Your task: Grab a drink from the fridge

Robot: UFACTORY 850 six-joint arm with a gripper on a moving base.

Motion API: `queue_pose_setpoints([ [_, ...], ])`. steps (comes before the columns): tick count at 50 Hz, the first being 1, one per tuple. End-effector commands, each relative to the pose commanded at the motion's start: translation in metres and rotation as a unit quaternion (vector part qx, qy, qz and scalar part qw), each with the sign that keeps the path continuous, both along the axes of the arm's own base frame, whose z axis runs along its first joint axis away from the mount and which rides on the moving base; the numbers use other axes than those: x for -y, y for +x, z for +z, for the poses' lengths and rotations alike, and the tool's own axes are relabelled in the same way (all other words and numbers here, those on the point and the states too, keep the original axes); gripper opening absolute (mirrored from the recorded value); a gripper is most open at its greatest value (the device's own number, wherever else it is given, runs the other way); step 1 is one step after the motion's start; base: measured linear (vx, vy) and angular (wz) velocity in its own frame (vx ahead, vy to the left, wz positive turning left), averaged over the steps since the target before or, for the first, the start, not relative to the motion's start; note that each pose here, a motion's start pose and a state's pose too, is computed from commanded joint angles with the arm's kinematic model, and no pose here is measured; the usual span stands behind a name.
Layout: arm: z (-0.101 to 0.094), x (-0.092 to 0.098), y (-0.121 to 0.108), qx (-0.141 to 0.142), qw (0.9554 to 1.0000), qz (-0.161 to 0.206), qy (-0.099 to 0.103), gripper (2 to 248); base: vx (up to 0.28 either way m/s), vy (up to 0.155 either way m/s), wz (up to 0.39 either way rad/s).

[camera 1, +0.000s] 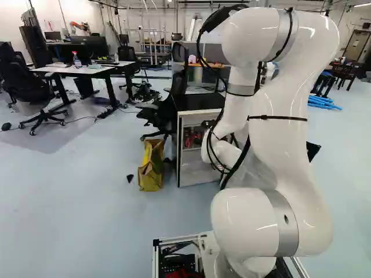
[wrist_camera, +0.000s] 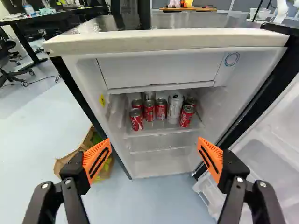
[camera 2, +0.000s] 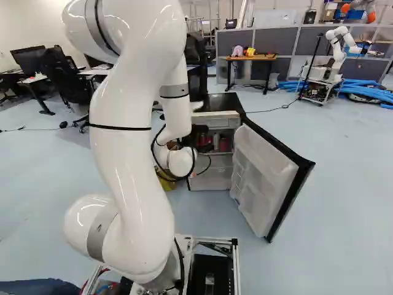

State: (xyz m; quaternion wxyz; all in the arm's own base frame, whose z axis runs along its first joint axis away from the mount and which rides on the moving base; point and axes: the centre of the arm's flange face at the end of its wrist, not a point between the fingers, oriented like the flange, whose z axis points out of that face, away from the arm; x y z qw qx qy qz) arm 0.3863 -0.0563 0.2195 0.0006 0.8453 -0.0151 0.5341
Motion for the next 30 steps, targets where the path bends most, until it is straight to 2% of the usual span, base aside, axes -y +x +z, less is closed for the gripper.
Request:
queue_pose_setpoints([
  [21, -0.025, 0.005, 0.009, -0.018, 0.9998, -0.004, 0.003, 247, 0.0, 0.0, 0.0],
  [30, -0.034, 0.007, 0.014, -0.016, 0.9999, -0.004, 0.005, 247, 0.0, 0.0, 0.0],
])
